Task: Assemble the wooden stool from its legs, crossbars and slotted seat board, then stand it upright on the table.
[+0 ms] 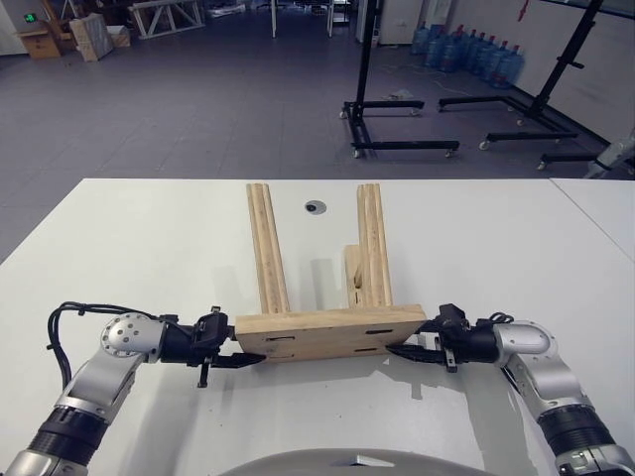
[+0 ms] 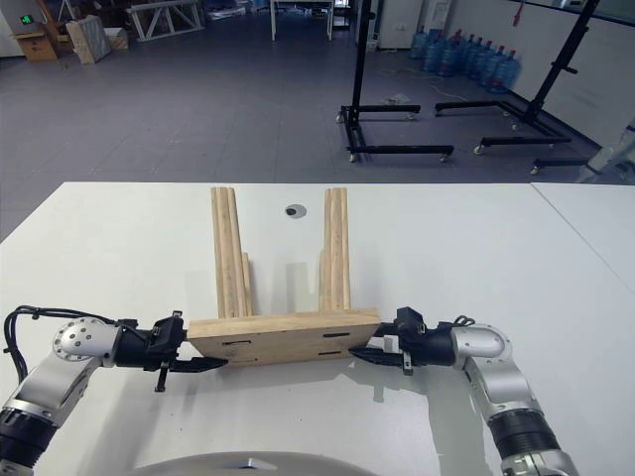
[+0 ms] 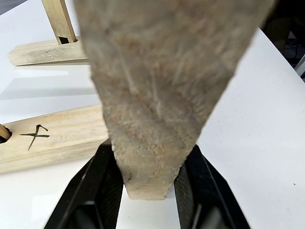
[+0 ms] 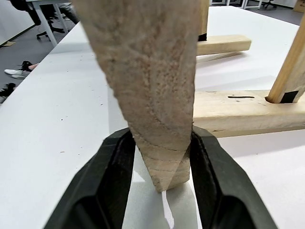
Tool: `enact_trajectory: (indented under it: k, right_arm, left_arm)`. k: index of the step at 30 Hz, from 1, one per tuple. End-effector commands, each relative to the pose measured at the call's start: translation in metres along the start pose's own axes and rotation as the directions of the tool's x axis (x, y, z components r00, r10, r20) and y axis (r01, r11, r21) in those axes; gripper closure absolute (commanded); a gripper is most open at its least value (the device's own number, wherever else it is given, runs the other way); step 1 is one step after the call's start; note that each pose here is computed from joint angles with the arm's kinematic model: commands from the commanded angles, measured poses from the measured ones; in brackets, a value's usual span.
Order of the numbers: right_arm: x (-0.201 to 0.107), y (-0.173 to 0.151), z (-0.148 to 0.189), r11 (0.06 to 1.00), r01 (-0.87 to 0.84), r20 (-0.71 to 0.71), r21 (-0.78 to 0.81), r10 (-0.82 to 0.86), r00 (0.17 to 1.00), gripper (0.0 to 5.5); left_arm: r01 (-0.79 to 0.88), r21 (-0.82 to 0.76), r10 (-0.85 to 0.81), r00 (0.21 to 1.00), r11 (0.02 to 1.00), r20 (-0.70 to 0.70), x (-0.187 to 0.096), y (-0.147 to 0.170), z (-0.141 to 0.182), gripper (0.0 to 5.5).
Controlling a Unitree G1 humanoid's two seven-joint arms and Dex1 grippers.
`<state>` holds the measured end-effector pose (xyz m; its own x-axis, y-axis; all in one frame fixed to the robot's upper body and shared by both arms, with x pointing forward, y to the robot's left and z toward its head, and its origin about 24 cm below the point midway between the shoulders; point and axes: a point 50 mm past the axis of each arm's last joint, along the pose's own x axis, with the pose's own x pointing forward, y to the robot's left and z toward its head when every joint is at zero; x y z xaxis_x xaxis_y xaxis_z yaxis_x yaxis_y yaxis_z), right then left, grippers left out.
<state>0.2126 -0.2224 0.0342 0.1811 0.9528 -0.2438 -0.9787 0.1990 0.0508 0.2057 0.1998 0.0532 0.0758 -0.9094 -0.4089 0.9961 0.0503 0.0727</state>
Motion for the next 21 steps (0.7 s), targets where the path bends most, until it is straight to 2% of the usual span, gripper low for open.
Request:
enact_trajectory:
  k: [1, 3, 6, 9, 13, 15, 18, 21]
  right_arm:
    - [0.007, -0.006, 0.011, 0.999, -0.016, 0.029, -0.029, 0.017, 0.999, 3.89]
    - [0.006, -0.003, 0.017, 0.999, -0.028, 0.051, -0.018, 0.029, 0.998, 3.9]
    - [0.001, 0.01, 0.039, 0.993, -0.092, 0.134, 0.081, 0.08, 0.988, 3.9]
    - [-0.004, 0.027, 0.071, 0.955, -0.235, 0.213, 0.183, 0.195, 0.957, 3.93]
    - [-0.009, 0.042, 0.108, 0.84, -0.424, 0.302, 0.339, 0.329, 0.894, 4.0]
    - [-0.016, 0.049, 0.123, 0.762, -0.496, 0.335, 0.416, 0.379, 0.863, 4.03]
    - [-0.03, 0.063, 0.141, 0.577, -0.573, 0.388, 0.582, 0.422, 0.819, 4.15]
    - [-0.048, 0.063, 0.158, 0.366, -0.604, 0.467, 0.708, 0.399, 0.789, 4.19]
  left_arm:
    - [0.066, 0.026, -0.068, 0.995, 0.997, 0.078, 0.011, 0.0, 0.01, 4.2]
    - [0.073, -0.024, -0.07, 0.994, 0.997, 0.084, 0.011, -0.001, 0.012, 4.2]
    - [0.172, -0.134, -0.155, 0.979, 0.976, 0.13, 0.003, -0.012, 0.027, 4.2]
    - [0.228, -0.255, -0.161, 0.953, 0.94, 0.259, -0.004, -0.02, 0.046, 4.2]
    - [0.373, -0.377, -0.135, 0.839, 0.848, 0.527, -0.017, -0.026, 0.097, 4.2]
    - [0.469, -0.403, -0.141, 0.77, 0.785, 0.622, -0.022, -0.031, 0.118, 4.21]
    - [0.557, -0.432, -0.09, 0.68, 0.71, 0.728, -0.026, -0.035, 0.15, 4.21]
    - [0.53, -0.511, -0.017, 0.705, 0.677, 0.709, -0.025, -0.036, 0.151, 4.21]
